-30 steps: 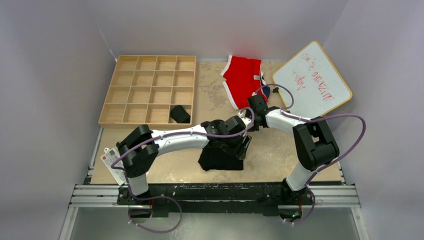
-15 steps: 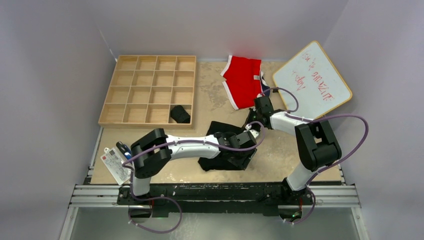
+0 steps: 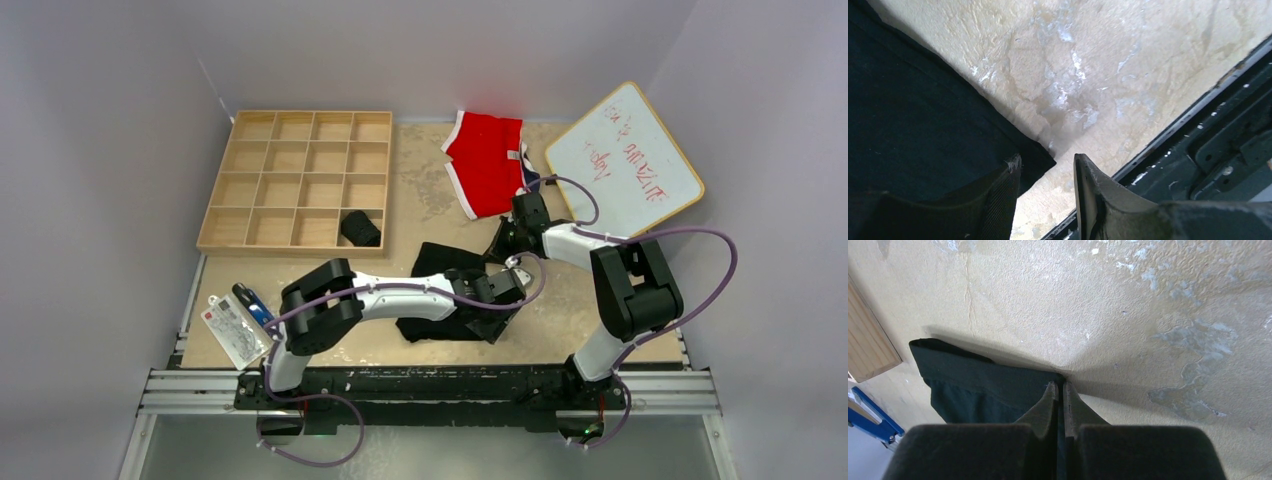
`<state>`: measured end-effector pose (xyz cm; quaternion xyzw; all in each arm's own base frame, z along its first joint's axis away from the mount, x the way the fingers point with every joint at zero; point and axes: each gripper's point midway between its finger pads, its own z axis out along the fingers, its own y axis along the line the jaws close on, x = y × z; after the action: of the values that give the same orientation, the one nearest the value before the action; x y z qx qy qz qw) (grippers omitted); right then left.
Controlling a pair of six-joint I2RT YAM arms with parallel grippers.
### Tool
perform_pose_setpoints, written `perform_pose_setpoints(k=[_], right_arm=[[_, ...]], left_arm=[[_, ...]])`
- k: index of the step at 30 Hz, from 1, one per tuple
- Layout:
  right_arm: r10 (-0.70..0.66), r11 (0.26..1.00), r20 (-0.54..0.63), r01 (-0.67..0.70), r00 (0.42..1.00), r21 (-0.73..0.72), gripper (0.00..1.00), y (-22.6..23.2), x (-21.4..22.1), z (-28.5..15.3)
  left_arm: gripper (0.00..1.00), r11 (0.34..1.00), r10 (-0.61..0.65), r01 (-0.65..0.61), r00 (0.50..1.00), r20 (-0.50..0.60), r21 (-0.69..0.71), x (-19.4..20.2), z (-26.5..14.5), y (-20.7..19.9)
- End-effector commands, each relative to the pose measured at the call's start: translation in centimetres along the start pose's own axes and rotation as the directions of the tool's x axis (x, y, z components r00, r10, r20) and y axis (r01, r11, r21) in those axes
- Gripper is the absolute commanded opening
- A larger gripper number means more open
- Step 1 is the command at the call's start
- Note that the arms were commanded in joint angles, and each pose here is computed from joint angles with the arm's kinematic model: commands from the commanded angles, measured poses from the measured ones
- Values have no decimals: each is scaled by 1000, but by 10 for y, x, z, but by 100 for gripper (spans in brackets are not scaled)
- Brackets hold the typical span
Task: Roll the underwear
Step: Fold the underwear at the center of the board.
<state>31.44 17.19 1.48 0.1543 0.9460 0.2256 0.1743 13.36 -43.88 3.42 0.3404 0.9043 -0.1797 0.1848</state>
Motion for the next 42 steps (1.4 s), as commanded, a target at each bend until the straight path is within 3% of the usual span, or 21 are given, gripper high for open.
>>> perform_pose_setpoints(k=[1,14,22,26,34,42], right_arm=[[38,989,-119,-21,992,148,0,-43,38,10],[39,986,-124,-19,992,164,0,-46,37,12],[22,990,-134,-2,991,144,0,-42,38,10],[13,992,-139,5,990,128,0,-39,37,9],[-4,995,-92,13,996,96,0,-25,23,-9],[-27,994,-30,30,999,105,0,-19,15,-40]], left_arm=[[41,998,47,-47,999,3,-47,-4,3,1],[35,989,87,-94,994,-63,-112,19,19,8],[16,971,150,-167,983,-106,-171,32,31,11],[2,967,167,-183,981,-101,-176,32,31,7],[0,988,143,-137,987,76,-71,-9,-8,-17],[0,992,-37,12,978,204,124,-32,-45,-15]])
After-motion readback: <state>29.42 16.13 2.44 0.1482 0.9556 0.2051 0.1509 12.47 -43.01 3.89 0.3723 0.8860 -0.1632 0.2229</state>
